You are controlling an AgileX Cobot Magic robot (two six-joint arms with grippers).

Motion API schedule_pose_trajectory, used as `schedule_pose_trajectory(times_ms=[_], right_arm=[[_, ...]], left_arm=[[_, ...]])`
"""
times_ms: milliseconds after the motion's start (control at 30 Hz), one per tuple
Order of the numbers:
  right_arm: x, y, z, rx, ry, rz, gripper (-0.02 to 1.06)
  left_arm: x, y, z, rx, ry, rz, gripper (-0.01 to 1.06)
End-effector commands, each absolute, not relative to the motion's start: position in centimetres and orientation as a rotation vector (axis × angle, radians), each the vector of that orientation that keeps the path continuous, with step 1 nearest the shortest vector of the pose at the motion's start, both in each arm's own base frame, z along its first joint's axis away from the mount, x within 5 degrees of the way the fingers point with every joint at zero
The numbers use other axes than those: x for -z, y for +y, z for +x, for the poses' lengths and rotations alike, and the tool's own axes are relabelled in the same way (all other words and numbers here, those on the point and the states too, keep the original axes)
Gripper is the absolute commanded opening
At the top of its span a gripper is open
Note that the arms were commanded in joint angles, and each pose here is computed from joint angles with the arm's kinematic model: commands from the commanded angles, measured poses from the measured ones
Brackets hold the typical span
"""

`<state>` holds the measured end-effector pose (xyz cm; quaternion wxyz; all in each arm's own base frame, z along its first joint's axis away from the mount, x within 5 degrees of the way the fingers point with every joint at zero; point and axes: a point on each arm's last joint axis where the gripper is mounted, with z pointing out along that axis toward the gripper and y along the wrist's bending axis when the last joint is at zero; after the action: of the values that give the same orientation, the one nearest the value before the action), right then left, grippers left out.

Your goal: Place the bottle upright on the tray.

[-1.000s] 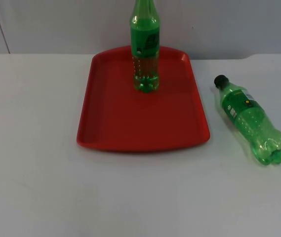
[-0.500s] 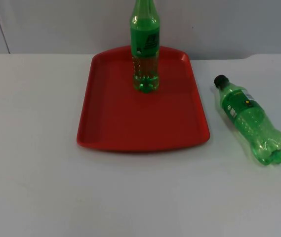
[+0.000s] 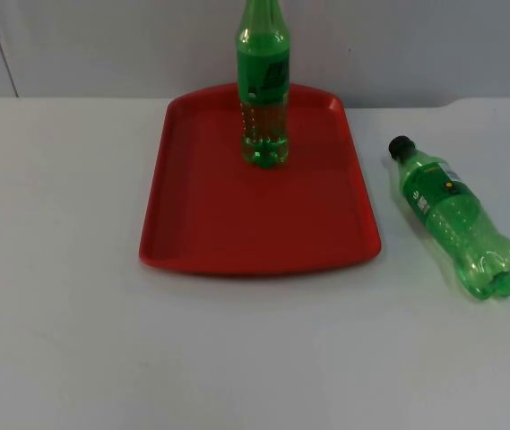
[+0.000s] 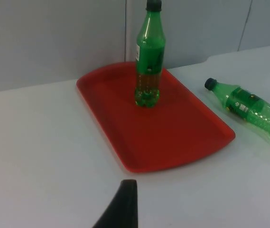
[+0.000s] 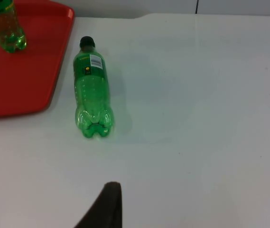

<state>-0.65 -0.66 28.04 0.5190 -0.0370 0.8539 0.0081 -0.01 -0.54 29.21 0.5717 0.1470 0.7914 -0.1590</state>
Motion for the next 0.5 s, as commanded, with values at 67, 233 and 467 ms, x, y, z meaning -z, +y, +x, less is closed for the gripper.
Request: schedule_pose_trajectory(times_ms=[67,233,467], right_arm=[[-28.1,-0.7,-0.7,-0.008,2.036,-0.082,1.03],[-29.2,-0.5,0.7,-0.011,2.101,-0.088,1.03],[-32.4,-0.1,3.2,-0.009,2.112,-0.097,1.03]], left_arm=[[-29.1,-0.6,-0.1,0.388,1.856,0.335,0.91],[-29.1,-0.5,0.0,0.380,1.855,0.335,0.91],[-29.1,-0.5,0.0,0.375,1.855,0.335,0.91]])
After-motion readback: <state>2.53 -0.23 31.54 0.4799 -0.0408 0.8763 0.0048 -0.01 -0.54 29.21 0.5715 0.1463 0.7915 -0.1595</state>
